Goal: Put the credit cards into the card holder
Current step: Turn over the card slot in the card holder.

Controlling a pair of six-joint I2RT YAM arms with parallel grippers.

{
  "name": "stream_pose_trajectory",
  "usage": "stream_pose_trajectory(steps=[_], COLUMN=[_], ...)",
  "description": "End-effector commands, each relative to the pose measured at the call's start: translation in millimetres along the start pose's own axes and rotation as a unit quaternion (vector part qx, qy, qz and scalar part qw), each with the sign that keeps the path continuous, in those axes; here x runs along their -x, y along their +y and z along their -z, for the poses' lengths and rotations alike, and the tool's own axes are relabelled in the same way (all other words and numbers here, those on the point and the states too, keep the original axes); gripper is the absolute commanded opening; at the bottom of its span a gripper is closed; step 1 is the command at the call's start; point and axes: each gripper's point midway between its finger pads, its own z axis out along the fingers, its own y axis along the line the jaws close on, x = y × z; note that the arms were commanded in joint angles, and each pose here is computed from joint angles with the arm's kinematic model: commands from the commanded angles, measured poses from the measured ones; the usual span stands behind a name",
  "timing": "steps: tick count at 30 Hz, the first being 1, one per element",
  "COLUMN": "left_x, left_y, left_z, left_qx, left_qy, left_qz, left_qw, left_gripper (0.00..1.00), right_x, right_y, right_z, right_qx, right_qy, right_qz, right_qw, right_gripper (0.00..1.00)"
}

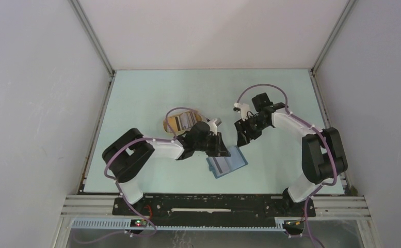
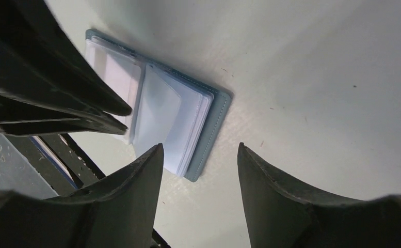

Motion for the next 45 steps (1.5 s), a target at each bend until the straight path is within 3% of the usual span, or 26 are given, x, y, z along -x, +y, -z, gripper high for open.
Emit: stream_pose_trajectory(steps=[1, 7, 14, 21, 28, 36, 41, 45], left_x=[11.4, 14.0, 16.9, 39.2, 62.2, 87.0, 94.9, 91.1], left_y=[-34.3, -43.4, -51.6, -63.9, -49.2, -14.3, 6.7, 23.1], left_z=[-17.0, -44.2, -39.8, 6.5, 76.1, 161.9, 195.2, 206.9], left_qx=[-0.049, -0.064, -0.081, -0.074, 0.026, 0.176, 0.242, 0.276], left_qy=[-0.001, 0.020, 0.006, -0.081, -0.173, -0.271, -0.317, -0.327], left_qz=[-0.013, -0.011, -0.020, -0.091, -0.190, -0.253, -0.243, -0.232], left_qw=[0.999, 0.998, 0.996, 0.990, 0.966, 0.912, 0.884, 0.874], left_gripper=[0.23, 0.24, 0.28, 0.34, 0.43, 0.66, 0.86, 0.98], right_x=[25.4, 35.0, 40.5, 39.4, 44.3, 36.5, 26.7, 25.0], right_y=[9.4, 34.9, 73.3, 108.4, 112.5, 125.0, 127.3, 116.9], right_z=[34.6, 64.9, 105.9, 140.5, 155.4, 142.3, 124.7, 114.9], right_qx=[0.014, 0.056, 0.114, 0.135, 0.111, 0.148, 0.168, 0.158], right_qy=[-0.062, -0.114, -0.184, -0.242, -0.268, -0.236, -0.201, -0.181], right_qz=[0.041, 0.086, 0.149, 0.224, 0.251, 0.288, 0.299, 0.283], right_qw=[0.997, 0.988, 0.965, 0.934, 0.924, 0.916, 0.918, 0.928], right_gripper=[0.64, 0.63, 0.61, 0.61, 0.62, 0.65, 0.65, 0.65])
